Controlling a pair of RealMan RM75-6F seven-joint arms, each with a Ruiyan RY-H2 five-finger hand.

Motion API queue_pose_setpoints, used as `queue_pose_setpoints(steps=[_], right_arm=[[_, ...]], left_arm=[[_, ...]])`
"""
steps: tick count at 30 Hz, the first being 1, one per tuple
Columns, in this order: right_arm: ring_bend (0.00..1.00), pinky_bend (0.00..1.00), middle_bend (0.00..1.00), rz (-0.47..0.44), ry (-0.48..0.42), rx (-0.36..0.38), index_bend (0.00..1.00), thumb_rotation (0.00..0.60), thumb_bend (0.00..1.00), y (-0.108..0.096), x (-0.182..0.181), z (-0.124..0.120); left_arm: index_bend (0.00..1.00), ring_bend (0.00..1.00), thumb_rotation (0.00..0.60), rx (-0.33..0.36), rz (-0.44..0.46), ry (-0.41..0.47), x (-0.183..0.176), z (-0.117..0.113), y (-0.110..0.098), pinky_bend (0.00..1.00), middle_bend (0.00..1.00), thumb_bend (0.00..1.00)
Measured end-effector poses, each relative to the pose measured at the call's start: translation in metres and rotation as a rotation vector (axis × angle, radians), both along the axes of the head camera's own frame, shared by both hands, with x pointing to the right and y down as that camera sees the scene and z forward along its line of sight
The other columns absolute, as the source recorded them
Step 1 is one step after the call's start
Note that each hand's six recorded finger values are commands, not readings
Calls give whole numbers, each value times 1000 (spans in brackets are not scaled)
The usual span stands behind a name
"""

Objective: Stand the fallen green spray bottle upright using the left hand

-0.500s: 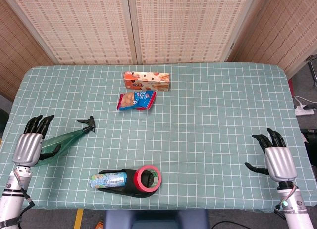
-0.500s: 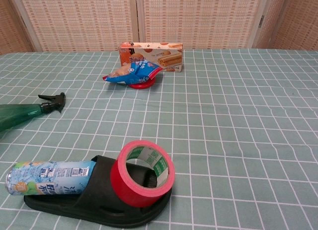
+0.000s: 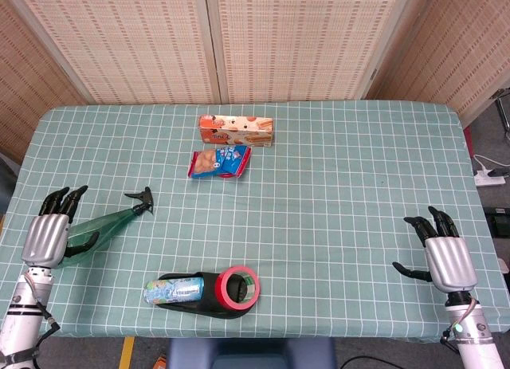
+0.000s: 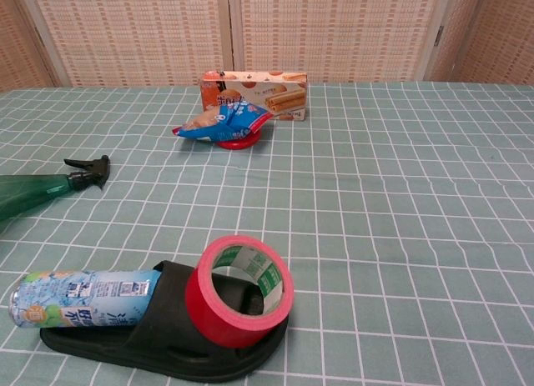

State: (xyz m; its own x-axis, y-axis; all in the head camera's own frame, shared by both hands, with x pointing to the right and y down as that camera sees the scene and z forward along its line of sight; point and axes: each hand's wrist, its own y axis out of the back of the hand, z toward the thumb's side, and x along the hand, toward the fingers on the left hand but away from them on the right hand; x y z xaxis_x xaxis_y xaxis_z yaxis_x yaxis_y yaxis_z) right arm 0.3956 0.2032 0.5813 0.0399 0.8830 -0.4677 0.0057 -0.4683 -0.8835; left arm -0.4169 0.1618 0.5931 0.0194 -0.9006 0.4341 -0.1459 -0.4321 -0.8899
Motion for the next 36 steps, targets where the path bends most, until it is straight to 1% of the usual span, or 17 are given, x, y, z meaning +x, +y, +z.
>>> queue_pose_setpoints(steps=[2,6,7,10,12,14,15,18,21,23,25,29,32,36], right_arm=[[0,86,234,-3,2,-5,213,600,0,0,0,1],[0,86,234,2,-16,-15,213,600,0,-1,-1,2],[0,86,234,2,-23,-18,213,600,0,-1,-1,1],[0,86,234,7,-42,-23,215,600,0,-1,0,1],[0,86,234,11,-55,-27,215,600,0,-1,1,0],[0,86,234,18,-69,-33,215,600,0,-1,2,0],[0,86,233,21,-76,-35,215,600,0,-1,3,0],[0,86,234,29,-95,-43,215,600,0,-2,4,-1],[0,86,234,28,-102,-50,215,600,0,-2,4,-1],[0,86,234,30,-107,-53,215,600,0,-2,4,-1],[0,86,234,32,-112,-55,215,600,0,-2,4,-2],[0,86,234,34,-117,-59,216,600,0,-2,5,-1],[0,86,234,35,-119,-61,217,600,0,-2,5,-2],[0,84,234,36,-119,-63,217,600,0,-2,5,-2]], left_arm=[[142,153,600,-24,-32,-5,1,3,0,167,210,255],[45,157,600,-118,-153,-9,4,10,-5,235,207,258],[29,158,600,-142,-183,-14,5,12,-6,242,204,258],[24,156,600,-219,-281,-49,6,19,-13,230,198,257],[14,144,600,-270,-337,-90,11,25,-18,209,183,257],[2,121,600,-312,-375,-134,17,30,-22,183,161,257],[0,108,600,-341,-392,-170,22,34,-24,170,149,257],[0,70,600,-414,-412,-269,39,46,-28,141,123,258],[0,48,600,-476,-428,-323,62,57,-30,127,111,260],[0,47,600,-493,-419,-345,76,60,-32,125,111,259],[0,47,600,-488,-406,-363,83,61,-35,125,111,260],[20,44,600,-440,-352,-416,96,61,-43,121,107,260],[43,42,600,-398,-305,-476,100,64,-48,119,106,260],[76,41,600,-383,-287,-532,97,70,-51,119,106,259]])
